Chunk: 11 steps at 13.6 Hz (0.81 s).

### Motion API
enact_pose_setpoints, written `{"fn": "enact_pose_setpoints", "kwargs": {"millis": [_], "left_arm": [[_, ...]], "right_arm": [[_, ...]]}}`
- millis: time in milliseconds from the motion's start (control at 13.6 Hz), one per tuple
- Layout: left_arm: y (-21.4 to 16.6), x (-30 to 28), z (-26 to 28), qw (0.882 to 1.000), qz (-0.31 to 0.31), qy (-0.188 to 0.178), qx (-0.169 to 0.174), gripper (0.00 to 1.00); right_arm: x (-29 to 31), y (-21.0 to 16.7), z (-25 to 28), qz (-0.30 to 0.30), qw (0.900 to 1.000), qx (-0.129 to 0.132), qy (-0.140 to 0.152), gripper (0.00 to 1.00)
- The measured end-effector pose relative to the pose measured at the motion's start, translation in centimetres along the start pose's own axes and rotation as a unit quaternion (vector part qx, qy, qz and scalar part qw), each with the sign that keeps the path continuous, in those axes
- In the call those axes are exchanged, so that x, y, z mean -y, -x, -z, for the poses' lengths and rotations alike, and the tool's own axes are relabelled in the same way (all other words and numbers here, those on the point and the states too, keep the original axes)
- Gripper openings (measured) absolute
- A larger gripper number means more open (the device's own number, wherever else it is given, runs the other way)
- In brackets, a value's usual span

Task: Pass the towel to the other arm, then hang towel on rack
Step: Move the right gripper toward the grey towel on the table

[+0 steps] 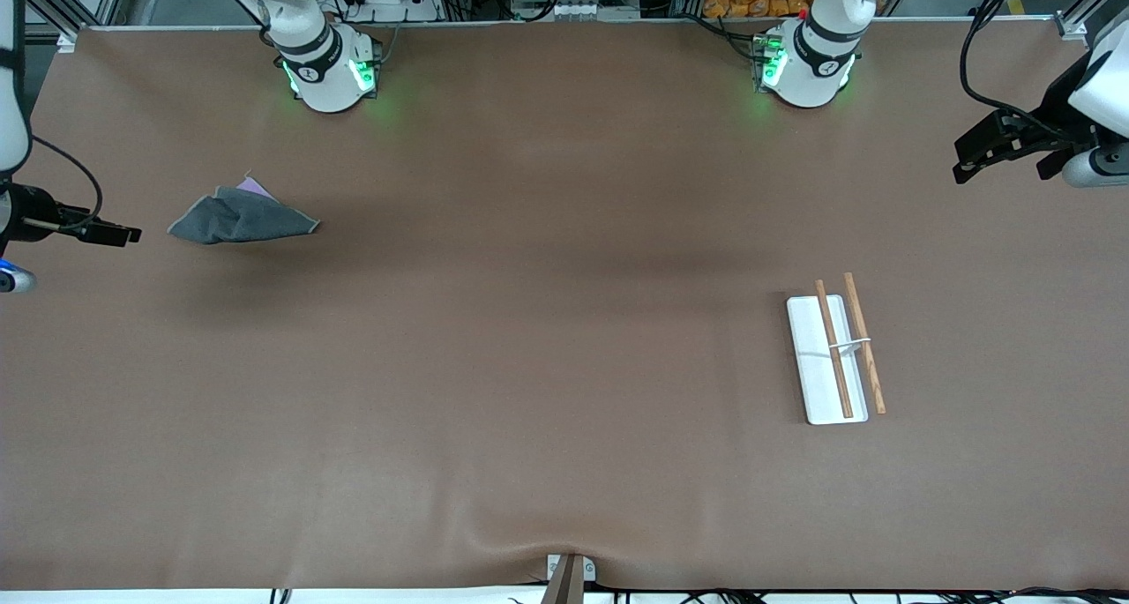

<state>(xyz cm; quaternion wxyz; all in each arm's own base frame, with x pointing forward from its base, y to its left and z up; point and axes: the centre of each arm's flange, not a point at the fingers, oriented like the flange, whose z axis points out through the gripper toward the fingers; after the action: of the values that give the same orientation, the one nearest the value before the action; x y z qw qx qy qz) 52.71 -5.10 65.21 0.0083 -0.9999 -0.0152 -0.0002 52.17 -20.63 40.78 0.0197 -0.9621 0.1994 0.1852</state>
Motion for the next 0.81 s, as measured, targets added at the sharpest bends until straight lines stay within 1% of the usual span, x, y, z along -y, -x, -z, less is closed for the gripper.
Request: {"fn": "enact_pose_setpoints", "kwargs": {"millis": [220,367,440,513,807], "left_arm": [[0.1,0.0,-0.2,1.0,-0.003,-0.001,0.006,1.0],[0.1,0.0,-0.2,1.0,-0.004,-0.001,0.009,1.0],[0.1,0.0,-0.2,1.0,-0.004,-0.001,0.009,1.0],[0.1,0.0,-0.2,1.0,-0.004,-0.001,0.01,1.0],[0.1,0.0,-0.3,1.0,-0.005,-0.001,0.012,1.0]], "right_arm": [[-4.7,-1.3,-3.9,-0.025,0.999,0.036,-0.017,1.0],[-6.9,-1.8,-5.8,-0.041,0.998,0.049,-0.026,1.0],[-7.7,-2.1,-6.6,-0.047,0.997,0.049,-0.029,1.0],[-8.4,-2.3,-7.6,-0.053,0.997,0.044,-0.032,1.0],[-10.4,-2.7,-12.5,-0.057,0.998,0.01,-0.039,1.0]]}}
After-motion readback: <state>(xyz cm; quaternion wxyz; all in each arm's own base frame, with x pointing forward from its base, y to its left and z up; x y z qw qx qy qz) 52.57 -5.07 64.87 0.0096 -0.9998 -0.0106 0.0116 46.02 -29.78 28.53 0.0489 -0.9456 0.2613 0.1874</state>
